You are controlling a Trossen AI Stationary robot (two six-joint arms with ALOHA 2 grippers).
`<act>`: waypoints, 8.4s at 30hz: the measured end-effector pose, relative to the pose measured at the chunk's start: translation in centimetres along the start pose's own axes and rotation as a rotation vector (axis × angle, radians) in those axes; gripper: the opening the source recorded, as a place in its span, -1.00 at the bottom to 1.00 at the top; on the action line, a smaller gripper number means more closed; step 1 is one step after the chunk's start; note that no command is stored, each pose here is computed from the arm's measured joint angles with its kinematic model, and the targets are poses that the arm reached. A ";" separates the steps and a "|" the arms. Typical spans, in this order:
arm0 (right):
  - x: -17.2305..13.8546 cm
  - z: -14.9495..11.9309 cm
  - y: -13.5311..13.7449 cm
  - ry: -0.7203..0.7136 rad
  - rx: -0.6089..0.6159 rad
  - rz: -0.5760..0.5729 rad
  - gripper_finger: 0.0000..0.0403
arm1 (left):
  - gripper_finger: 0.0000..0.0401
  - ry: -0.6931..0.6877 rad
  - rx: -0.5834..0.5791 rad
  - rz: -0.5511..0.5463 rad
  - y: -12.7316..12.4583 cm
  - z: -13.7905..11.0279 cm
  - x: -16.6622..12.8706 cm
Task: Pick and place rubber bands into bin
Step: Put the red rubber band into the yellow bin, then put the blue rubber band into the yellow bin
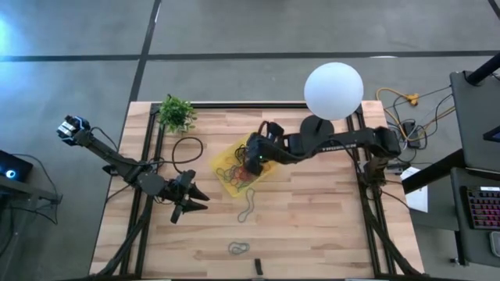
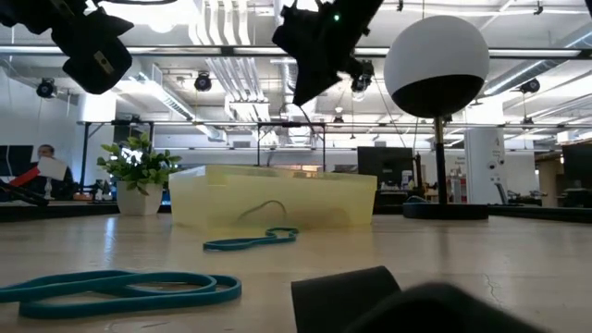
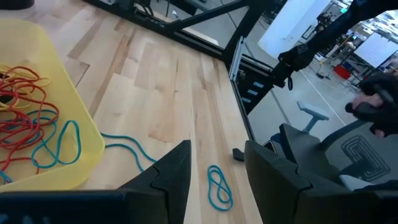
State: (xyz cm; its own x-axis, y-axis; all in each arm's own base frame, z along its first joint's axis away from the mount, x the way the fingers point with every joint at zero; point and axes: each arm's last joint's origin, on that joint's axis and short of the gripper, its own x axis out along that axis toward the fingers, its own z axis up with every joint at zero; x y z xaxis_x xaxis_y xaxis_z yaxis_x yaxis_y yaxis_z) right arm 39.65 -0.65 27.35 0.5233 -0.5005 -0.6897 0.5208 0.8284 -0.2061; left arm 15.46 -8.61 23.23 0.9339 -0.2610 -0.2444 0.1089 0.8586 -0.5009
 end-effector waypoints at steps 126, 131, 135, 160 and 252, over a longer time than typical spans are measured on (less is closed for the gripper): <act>-11.9 -22.4 8.4 0.098 0.018 0.538 -0.03 | -0.94 0.895 0.180 0.316 -4.9 -8.6 24.1; -11.8 -22.4 8.4 0.095 0.023 0.535 -0.06 | -0.99 0.876 0.184 0.322 -4.9 -8.4 24.1; -11.8 -22.3 8.3 0.097 0.034 0.533 -0.08 | -1.00 0.813 0.202 0.331 -5.4 -7.1 23.8; -11.8 -22.4 8.4 0.105 0.067 0.532 -0.14 | -1.00 0.352 0.400 0.595 -4.1 7.7 17.8; 5.4 -12.6 16.3 0.089 0.011 0.554 -0.32 | 0.01 0.224 0.187 0.464 0.2 9.7 -2.0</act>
State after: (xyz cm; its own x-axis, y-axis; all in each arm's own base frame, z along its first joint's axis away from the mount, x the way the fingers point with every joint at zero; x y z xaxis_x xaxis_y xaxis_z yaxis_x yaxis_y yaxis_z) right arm 42.48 13.26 11.55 0.6624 0.0326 -0.7484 0.1913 0.9586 0.2110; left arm 16.93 -3.68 31.66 0.8051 0.0934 -0.5857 -0.2189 0.9646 -0.1472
